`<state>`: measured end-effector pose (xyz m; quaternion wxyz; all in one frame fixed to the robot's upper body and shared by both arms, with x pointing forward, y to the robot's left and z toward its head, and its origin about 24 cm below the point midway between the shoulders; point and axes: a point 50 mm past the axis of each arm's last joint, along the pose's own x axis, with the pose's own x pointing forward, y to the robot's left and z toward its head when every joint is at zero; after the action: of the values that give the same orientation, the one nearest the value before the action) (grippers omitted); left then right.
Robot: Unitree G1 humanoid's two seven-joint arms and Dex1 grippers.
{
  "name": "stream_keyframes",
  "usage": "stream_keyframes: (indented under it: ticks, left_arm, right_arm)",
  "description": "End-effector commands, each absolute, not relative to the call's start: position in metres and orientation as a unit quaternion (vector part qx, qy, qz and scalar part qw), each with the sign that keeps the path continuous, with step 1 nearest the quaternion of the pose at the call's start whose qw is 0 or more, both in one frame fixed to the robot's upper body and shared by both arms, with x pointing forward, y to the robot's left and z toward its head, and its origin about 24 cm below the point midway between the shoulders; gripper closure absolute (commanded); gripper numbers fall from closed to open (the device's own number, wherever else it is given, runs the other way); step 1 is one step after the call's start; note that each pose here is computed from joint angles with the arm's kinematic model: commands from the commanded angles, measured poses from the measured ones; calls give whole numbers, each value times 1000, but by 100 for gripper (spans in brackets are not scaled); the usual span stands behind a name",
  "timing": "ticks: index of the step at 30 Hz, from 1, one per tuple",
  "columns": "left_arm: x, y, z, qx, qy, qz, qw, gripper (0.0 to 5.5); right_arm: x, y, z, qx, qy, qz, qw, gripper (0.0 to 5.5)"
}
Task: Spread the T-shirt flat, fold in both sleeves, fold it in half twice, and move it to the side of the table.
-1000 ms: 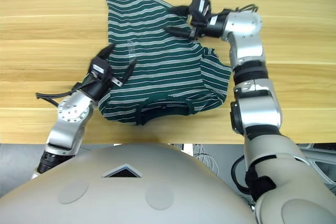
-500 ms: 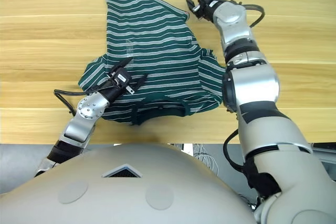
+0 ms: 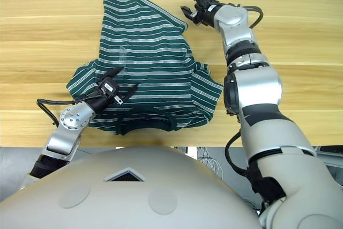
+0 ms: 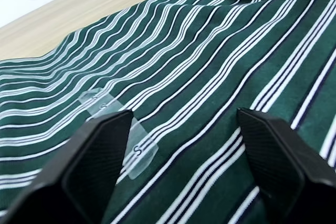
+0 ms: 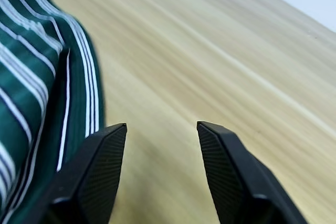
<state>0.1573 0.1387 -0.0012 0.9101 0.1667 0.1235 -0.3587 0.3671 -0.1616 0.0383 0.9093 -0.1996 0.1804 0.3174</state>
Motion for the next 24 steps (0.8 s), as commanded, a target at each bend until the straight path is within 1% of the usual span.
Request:
stream_keyframes:
  ticks: [1, 5, 11, 16, 24]
  left_arm:
    - [136, 144, -25, 164, 214, -373, 888, 193]
    - [136, 143, -25, 161, 213, -374, 888, 193]
    - [136, 143, -24, 157, 215, -373, 889, 193]
    - [135, 143, -23, 155, 215, -372, 889, 193]
    - [135, 143, -22, 155, 215, -373, 889, 193]
  right_arm:
    - [359, -164, 31, -182, 188, 355, 898, 300]
    - [356, -164, 32, -168, 178, 385, 890, 300]
    - [354, -166, 31, -164, 179, 395, 886, 300]
    - [348, -164, 21, -192, 197, 405, 872, 300]
    - [344, -172, 11, -240, 223, 383, 864, 300]
